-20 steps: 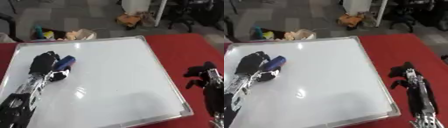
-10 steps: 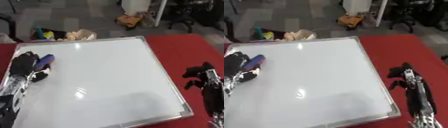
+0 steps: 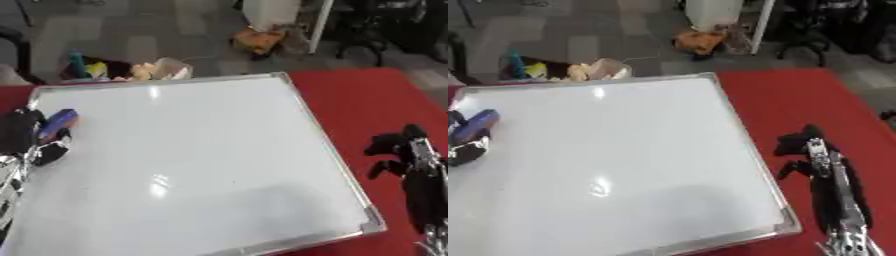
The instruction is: Wipe the whiteboard clean with a brush.
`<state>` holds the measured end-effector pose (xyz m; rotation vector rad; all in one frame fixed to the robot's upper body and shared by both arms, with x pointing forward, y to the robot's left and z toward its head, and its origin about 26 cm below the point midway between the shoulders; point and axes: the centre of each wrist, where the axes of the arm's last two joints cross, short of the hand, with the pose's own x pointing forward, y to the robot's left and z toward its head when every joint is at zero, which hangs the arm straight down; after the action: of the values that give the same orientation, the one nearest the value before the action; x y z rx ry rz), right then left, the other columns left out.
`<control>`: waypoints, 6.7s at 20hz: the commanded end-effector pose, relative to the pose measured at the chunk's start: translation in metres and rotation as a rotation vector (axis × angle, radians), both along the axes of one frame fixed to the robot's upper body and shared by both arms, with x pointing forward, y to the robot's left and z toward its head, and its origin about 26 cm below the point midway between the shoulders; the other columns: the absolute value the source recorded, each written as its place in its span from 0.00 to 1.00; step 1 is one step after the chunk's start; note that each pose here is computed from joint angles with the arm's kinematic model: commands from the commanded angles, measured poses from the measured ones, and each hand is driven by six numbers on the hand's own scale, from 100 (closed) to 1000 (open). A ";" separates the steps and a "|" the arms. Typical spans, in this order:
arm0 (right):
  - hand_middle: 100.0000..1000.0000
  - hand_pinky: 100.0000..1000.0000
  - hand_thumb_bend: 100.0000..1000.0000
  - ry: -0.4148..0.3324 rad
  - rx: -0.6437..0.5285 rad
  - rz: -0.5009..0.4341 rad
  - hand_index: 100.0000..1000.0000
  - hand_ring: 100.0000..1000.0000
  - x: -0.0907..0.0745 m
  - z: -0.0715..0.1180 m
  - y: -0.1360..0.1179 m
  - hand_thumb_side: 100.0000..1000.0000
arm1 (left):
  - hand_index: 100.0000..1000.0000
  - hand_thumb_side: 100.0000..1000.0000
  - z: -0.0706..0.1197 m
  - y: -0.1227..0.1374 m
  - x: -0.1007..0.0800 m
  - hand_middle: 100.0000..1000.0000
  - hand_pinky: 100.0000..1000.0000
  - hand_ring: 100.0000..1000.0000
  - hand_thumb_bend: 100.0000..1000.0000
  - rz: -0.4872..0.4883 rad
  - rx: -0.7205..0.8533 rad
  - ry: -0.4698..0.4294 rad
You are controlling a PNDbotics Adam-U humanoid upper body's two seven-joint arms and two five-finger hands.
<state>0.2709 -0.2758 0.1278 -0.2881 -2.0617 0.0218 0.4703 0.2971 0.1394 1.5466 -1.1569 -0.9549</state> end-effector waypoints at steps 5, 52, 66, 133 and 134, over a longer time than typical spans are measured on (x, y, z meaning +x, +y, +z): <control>0.45 0.25 0.00 -0.029 -0.011 0.005 0.56 0.54 -0.001 0.008 -0.001 0.95 | 0.64 0.47 0.005 -0.034 0.003 0.55 0.42 0.63 0.31 -0.137 -0.023 0.026; 0.45 0.25 0.00 -0.026 -0.007 0.012 0.56 0.53 -0.001 0.009 0.001 0.95 | 0.43 0.03 0.012 -0.129 -0.013 0.29 0.05 0.46 0.26 -0.578 -0.155 0.151; 0.45 0.25 0.00 -0.030 -0.010 0.012 0.56 0.53 0.000 0.010 0.000 0.95 | 0.40 0.02 0.065 -0.154 -0.047 0.27 0.03 0.44 0.26 -0.867 -0.128 0.124; 0.44 0.25 0.00 -0.018 -0.007 -0.024 0.56 0.53 -0.002 0.007 -0.004 0.94 | 0.63 0.75 0.073 0.001 -0.121 0.52 0.35 0.78 0.77 -0.608 -0.959 -0.367; 0.44 0.25 0.00 -0.018 -0.009 -0.025 0.56 0.53 -0.002 0.007 -0.004 0.94 | 0.63 0.76 0.070 0.006 -0.122 0.52 0.35 0.78 0.77 -0.588 -0.980 -0.387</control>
<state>0.2703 -0.2779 0.1274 -0.3038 -2.0501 0.0066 0.3512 0.2958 0.1977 0.5699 -1.9805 -0.3464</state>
